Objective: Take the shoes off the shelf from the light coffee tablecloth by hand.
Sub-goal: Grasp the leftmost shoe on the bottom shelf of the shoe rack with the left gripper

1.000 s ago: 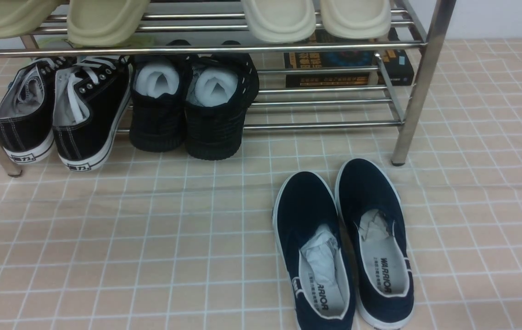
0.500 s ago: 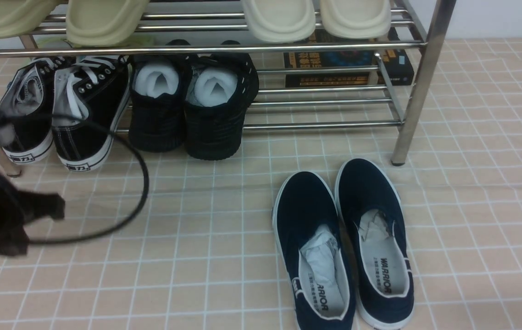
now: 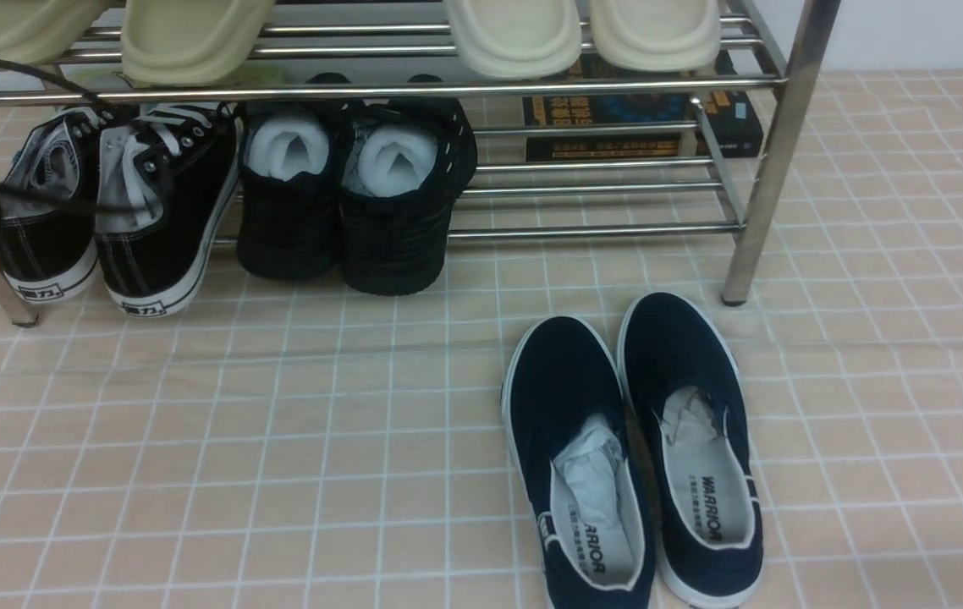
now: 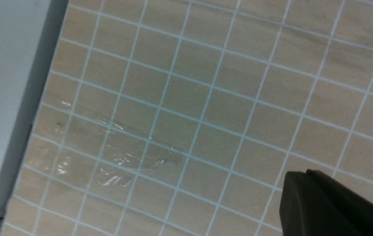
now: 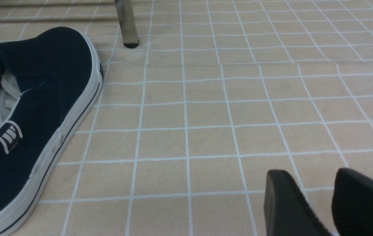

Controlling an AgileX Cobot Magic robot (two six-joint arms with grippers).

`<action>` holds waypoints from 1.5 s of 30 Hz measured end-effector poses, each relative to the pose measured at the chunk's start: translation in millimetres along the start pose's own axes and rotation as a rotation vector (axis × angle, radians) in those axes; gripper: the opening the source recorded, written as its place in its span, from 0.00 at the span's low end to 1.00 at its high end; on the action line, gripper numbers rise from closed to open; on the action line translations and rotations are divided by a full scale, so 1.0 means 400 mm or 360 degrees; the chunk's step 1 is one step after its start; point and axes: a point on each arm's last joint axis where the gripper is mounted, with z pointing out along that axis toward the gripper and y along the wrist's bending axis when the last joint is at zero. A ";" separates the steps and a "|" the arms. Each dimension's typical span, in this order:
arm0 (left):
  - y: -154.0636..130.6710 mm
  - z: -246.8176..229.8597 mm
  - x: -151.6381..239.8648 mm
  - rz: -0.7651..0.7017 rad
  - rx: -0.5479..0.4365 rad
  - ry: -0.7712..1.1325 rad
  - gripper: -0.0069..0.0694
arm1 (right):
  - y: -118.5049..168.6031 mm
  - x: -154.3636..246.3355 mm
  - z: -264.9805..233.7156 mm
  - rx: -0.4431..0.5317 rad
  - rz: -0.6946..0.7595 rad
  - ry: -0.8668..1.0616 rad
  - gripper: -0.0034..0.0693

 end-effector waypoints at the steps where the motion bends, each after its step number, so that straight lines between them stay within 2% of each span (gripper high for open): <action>1: 0.025 0.024 -0.014 -0.0097 0.0059 0.0044 0.11 | 0.000 0.000 0.000 0.0000 0.0000 0.0000 0.38; 3: 0.071 0.050 -0.032 -0.0279 0.0147 0.0080 0.11 | 0.000 0.000 0.000 0.0000 0.0000 0.0000 0.38; 6: 0.103 0.056 -0.056 -0.0456 0.0291 0.0041 0.11 | 0.000 0.000 0.000 0.0000 0.0000 0.0000 0.38; 9: 0.101 0.048 -0.071 -0.0483 0.0364 -0.0037 0.12 | 0.000 0.000 0.000 0.0000 0.0000 0.0000 0.38; 15: 0.038 0.041 -0.109 -0.0393 0.0473 -0.0254 0.20 | 0.000 0.000 0.000 0.0000 0.0000 0.0000 0.38; 18: 0.010 0.051 -0.130 -0.0388 0.0502 -0.0360 0.30 | 0.000 0.000 0.000 0.0000 0.0000 0.0000 0.38; 24: 0.000 0.098 -0.161 -0.0421 0.0509 -0.0442 0.53 | 0.000 0.000 0.000 0.0000 0.0000 0.0000 0.38; 28: -0.006 0.135 -0.173 -0.0434 0.0508 -0.0451 0.61 | 0.000 0.000 0.000 0.0000 0.0000 0.0000 0.38; 36: -0.011 0.176 -0.190 -0.0449 0.0501 -0.0491 0.63 | 0.000 0.000 0.000 0.0000 0.0000 0.0000 0.38; 45: -0.025 0.244 -0.188 -0.0476 0.0515 -0.0370 0.62 | 0.000 0.000 0.000 0.0000 0.0000 0.0000 0.38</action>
